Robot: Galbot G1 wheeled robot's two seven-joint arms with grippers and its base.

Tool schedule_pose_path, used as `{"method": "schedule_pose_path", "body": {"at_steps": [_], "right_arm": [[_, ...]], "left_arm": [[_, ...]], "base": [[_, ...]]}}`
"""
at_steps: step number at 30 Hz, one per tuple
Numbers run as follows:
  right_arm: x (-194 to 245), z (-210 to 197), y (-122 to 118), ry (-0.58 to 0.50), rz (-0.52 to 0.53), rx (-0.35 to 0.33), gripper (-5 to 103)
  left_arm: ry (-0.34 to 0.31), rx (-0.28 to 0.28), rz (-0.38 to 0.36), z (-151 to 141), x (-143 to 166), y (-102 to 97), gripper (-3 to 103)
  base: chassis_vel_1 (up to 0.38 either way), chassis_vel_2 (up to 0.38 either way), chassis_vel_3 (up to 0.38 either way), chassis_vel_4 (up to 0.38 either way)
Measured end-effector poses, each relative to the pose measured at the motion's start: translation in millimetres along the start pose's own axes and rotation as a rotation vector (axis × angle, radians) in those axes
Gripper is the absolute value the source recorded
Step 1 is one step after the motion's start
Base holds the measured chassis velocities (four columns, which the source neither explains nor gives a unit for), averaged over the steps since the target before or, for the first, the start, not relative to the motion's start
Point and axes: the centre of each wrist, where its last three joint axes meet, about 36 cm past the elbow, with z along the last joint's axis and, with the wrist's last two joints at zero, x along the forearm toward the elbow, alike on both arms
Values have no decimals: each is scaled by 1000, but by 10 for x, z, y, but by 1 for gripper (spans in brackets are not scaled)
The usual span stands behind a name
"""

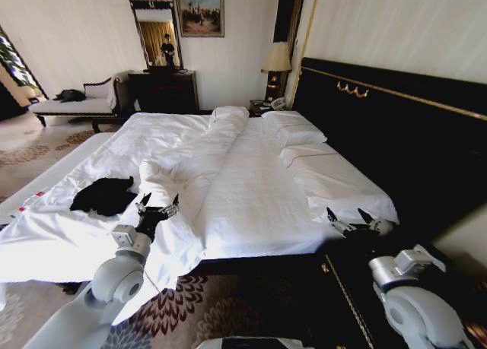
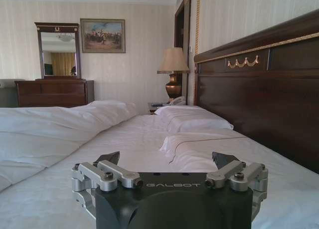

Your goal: Fold the clothes on the bed.

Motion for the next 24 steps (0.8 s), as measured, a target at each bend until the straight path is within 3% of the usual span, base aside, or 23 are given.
{"method": "schedule_pose_path", "body": {"at_steps": [13,24], "right_arm": [[2,-1,6,-3,6,4,100],[12,14,13,1,13,-2,100]], "left_arm": [[-25,7,19,-52,30,-10,100],[-24,7,21,-50,37,-15,100]], "base": [[-136,153,135,-154],[47,187,-44,-188]]}}
